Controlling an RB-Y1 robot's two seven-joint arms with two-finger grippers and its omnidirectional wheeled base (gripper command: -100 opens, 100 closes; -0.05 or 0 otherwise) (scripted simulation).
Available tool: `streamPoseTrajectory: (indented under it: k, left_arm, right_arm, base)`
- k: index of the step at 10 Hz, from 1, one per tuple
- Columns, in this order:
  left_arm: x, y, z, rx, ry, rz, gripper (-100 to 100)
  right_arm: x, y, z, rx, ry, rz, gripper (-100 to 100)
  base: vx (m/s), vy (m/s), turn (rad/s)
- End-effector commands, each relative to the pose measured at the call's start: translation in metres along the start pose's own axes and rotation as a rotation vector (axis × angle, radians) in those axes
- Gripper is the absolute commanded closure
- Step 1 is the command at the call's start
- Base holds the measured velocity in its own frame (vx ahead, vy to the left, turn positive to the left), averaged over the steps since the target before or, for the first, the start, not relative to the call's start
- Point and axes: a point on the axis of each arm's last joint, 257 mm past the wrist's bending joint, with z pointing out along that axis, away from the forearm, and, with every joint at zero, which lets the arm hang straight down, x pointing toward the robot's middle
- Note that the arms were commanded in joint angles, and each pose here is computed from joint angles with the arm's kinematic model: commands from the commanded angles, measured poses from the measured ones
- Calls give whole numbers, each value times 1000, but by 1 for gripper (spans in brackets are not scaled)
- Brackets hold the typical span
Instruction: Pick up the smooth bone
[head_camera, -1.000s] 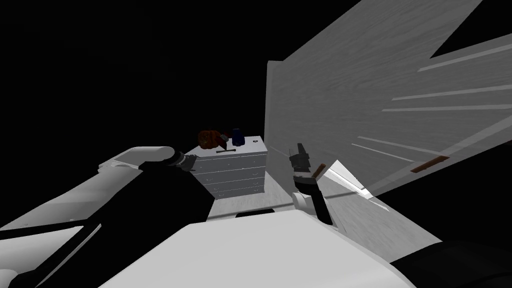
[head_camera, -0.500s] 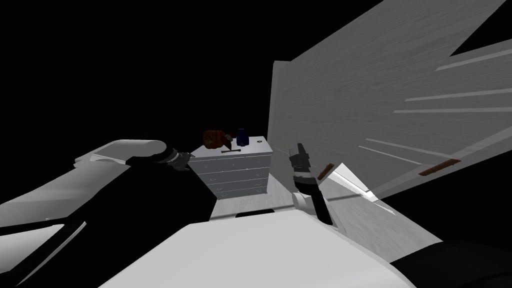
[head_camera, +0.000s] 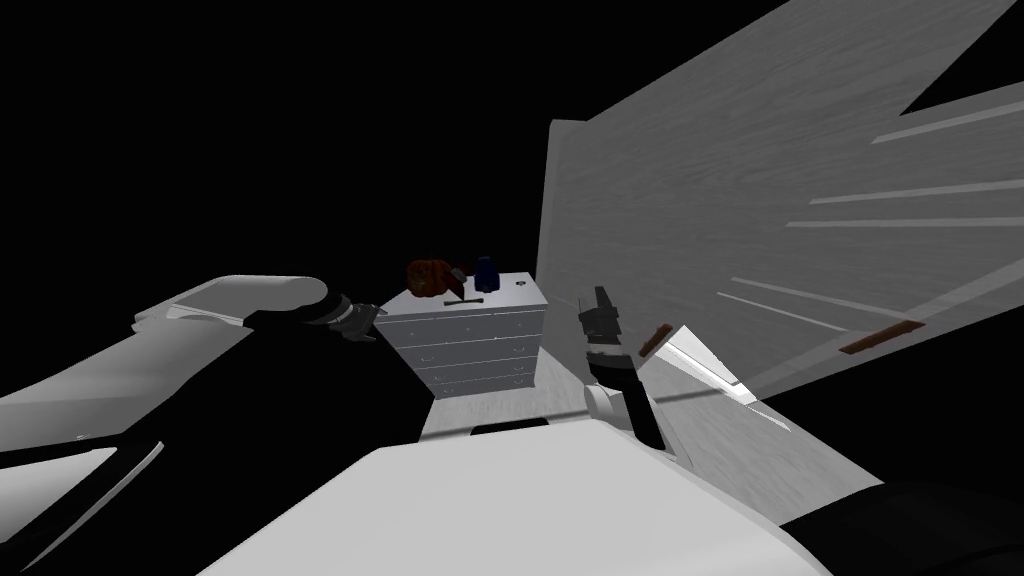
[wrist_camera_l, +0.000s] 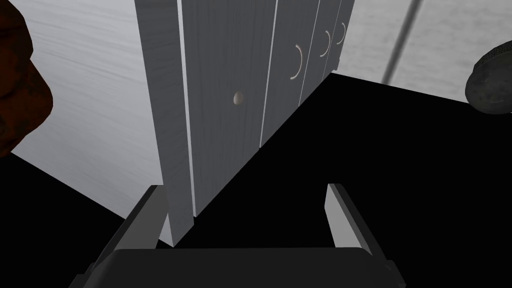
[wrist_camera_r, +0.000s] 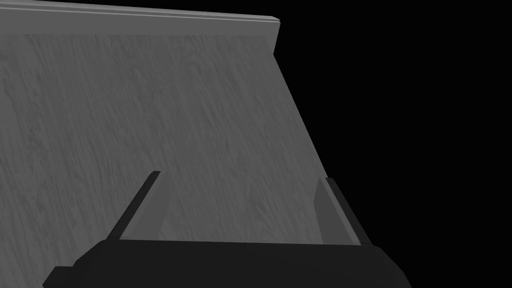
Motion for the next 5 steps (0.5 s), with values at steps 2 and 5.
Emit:
streamPoseTrajectory:
  k: [2,5]
  left_arm:
    - [-1,1,-5,-9,-1,-6,-100]
    - [-1,1,-5,-9,-1,-6,-100]
  right_arm:
    - [0,0,0,0,0,0,0]
    - [0,0,0,0,0,0,0]
  base:
    - [10,22,-9]
    - [2,3,7]
